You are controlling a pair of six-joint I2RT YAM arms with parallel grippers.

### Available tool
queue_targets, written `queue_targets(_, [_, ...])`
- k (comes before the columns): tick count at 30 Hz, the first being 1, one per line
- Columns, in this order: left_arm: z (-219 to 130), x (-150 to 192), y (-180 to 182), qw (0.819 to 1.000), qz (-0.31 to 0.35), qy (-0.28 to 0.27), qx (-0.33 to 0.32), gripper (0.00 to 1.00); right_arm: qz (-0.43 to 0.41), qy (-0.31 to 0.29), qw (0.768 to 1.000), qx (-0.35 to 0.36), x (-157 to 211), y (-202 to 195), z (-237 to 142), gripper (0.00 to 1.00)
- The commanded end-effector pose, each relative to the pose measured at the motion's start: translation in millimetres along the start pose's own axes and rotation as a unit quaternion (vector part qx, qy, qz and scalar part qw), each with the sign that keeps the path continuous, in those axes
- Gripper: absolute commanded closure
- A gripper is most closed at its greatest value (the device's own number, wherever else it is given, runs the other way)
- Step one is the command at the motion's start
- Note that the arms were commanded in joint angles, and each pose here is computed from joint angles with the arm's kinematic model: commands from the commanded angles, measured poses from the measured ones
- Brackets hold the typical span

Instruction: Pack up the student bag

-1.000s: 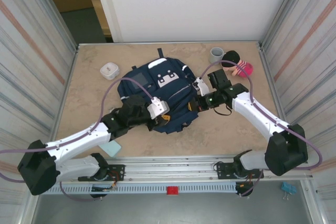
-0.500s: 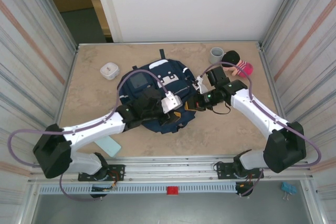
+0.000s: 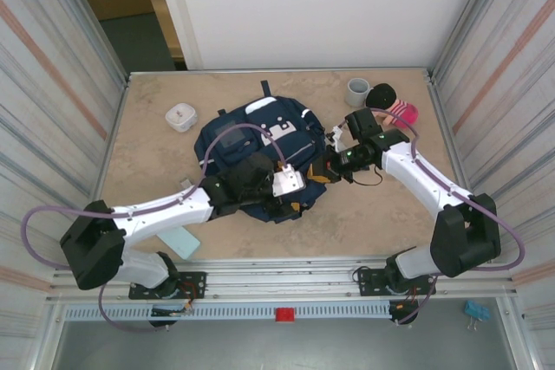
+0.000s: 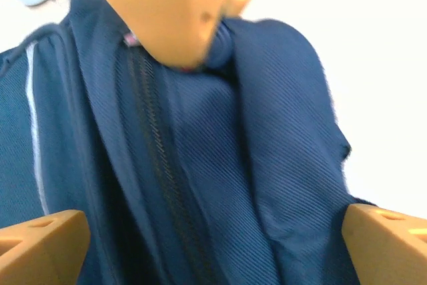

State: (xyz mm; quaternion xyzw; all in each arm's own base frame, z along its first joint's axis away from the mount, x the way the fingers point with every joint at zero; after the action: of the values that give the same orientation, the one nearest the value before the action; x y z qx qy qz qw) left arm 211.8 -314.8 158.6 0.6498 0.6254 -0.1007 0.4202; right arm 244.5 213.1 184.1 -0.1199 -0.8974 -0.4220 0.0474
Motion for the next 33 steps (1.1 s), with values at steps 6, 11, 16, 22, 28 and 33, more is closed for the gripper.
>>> queue_targets(6, [-21.8, -6.3, 8.3, 0.995, -0.064, -0.073, -0.041, 0.01, -0.021, 0.013, 0.998, -0.065, 14.5, 32.1, -8.1, 1.0])
queue_targets(11, [-34.3, -31.6, 18.1, 0.983, -0.103, -0.142, -0.049, 0.02, 0.005, -0.008, 0.998, -0.061, 9.1, 26.5, -4.9, 1.0])
queue_targets(16, [-50.5, -58.2, 14.6, 0.978, -0.066, -0.191, -0.05, 0.09, 0.017, -0.033, 0.998, -0.055, 1.0, 27.3, -4.7, 1.0])
queue_targets(22, [-43.6, -55.8, 1.4, 0.983, -0.019, -0.18, -0.027, 0.19, 0.013, -0.03, 0.998, -0.057, 7.0, 34.3, -1.9, 1.0])
queue_targets(28, [-12.2, -38.9, -7.8, 0.993, -0.016, -0.117, -0.008, 0.35, 0.012, -0.032, 0.997, -0.064, 13.2, 38.0, -4.5, 1.0])
queue_targets(33, [-4.3, -36.3, -28.5, 0.993, 0.012, -0.116, 0.027, 0.74, 0.013, -0.05, 0.998, -0.034, 8.5, 23.8, -6.2, 1.0])
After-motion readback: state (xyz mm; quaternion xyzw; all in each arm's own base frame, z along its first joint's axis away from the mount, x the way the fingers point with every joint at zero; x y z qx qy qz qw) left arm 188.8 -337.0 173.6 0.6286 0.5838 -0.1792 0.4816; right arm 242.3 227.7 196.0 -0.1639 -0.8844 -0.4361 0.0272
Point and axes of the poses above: each hand's point on the last joint's axis, 136 mm out from that joint toward the fingers, its own z axis out along the fingers, its own y axis along the line the jaws close on, x = y × z, the point moved 2 cm from there along -z, back along the fingers, and after that the axes turned 12 degrees about z, right-handed, at the moved point
